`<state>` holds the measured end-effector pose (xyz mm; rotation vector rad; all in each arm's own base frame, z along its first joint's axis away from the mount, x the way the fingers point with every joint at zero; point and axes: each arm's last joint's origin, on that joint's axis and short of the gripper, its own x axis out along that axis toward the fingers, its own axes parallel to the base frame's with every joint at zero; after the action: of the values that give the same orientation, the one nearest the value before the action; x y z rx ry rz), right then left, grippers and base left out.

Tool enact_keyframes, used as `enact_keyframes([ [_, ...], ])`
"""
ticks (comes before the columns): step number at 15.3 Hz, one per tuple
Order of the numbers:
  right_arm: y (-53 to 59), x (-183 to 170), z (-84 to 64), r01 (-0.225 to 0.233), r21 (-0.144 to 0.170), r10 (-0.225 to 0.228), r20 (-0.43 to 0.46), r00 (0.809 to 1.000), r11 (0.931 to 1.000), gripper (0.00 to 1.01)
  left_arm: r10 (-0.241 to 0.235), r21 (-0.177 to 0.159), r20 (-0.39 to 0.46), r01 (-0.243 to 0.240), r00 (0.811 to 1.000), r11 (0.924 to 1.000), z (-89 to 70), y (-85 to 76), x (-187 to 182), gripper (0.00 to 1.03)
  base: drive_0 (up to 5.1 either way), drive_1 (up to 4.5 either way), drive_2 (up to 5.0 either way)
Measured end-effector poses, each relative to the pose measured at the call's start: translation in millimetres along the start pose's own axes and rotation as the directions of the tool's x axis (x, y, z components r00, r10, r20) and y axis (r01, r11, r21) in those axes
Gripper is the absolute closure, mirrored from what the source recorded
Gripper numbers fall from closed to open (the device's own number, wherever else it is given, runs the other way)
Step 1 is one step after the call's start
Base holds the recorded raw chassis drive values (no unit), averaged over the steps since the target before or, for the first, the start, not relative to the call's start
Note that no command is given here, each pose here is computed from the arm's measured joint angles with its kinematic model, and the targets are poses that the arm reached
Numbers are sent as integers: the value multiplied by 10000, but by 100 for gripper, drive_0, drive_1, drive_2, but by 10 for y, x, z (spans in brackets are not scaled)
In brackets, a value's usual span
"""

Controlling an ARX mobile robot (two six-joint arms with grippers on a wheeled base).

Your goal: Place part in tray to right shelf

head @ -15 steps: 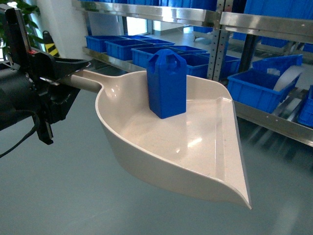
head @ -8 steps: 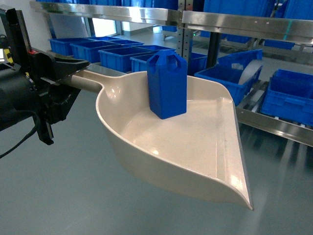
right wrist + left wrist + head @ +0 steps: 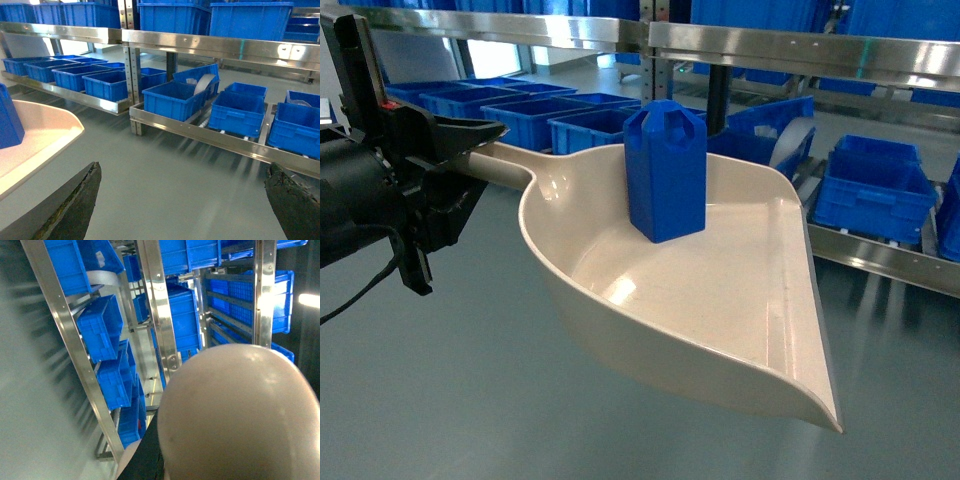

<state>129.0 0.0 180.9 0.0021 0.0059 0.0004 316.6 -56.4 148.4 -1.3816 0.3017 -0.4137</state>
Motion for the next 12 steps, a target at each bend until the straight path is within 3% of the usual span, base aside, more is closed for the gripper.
enact_keyframes([
  [12, 0, 0, 0, 0, 0, 0, 0, 10000, 10000, 3, 6, -3, -9, -6, 10000, 10000, -1, 1, 0, 87, -154, -154, -154],
])
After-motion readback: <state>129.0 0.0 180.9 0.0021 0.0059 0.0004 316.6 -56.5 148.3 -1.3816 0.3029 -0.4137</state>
